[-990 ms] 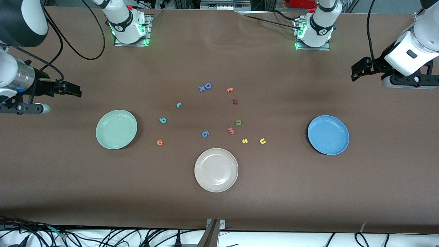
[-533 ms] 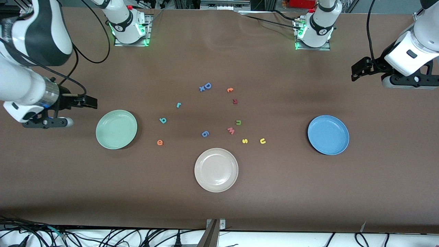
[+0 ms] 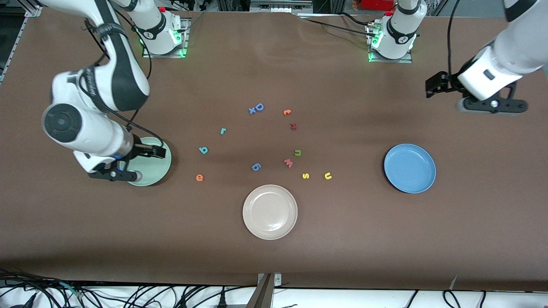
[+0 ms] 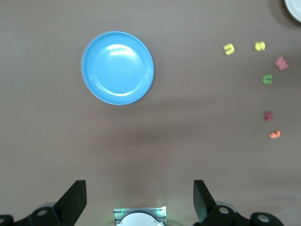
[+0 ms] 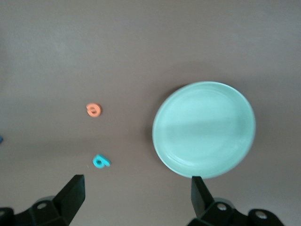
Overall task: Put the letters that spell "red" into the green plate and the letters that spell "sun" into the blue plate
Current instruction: 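Reach the right gripper to orange a while the left gripper reaches yellow s, then grasp orange a with the right gripper while the left gripper grasps yellow s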
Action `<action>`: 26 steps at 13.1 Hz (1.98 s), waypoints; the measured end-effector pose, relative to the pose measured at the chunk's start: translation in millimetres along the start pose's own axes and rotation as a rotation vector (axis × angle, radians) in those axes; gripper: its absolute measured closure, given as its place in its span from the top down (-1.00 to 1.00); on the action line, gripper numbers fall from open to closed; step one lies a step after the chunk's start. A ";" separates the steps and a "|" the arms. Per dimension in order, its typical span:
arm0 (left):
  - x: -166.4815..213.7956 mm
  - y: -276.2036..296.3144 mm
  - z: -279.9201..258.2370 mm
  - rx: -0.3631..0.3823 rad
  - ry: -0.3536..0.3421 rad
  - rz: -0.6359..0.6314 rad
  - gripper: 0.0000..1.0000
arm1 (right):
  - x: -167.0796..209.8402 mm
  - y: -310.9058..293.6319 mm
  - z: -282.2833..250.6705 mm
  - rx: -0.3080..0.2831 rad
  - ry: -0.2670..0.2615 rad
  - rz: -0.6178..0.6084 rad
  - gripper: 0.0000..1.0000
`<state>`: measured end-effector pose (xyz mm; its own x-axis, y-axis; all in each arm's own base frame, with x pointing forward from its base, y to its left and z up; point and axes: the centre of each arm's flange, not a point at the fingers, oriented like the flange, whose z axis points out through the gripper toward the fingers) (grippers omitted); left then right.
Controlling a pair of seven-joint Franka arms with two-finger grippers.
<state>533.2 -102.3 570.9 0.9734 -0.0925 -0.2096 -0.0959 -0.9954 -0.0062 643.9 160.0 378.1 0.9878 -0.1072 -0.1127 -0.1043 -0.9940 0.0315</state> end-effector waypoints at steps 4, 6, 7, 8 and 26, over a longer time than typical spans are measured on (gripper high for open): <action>8.2 48.3 23.0 0.018 -0.047 0.084 1.00 | 14.8 -34.3 62.8 0.040 0.025 0.086 1.00; 27.4 61.6 48.7 0.016 -0.067 0.105 1.00 | 18.4 -41.8 84.5 0.040 0.030 0.124 1.00; 42.5 64.0 61.9 0.009 -0.051 0.107 1.00 | 19.6 -46.1 93.1 0.042 0.036 0.149 1.00; 57.9 67.6 74.3 0.000 -0.025 0.110 1.00 | 19.8 -51.3 100.9 0.045 0.044 0.170 1.00; 160.2 257.1 335.1 -0.026 0.276 0.118 0.97 | -6.7 -73.1 199.2 0.082 0.144 0.215 0.96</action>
<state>594.8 -364.3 208.0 0.9759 -0.2078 0.0662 -0.2100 -0.9773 0.0283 621.9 229.5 178.7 0.9476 -0.3179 0.0302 -0.3166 -0.9476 -0.0413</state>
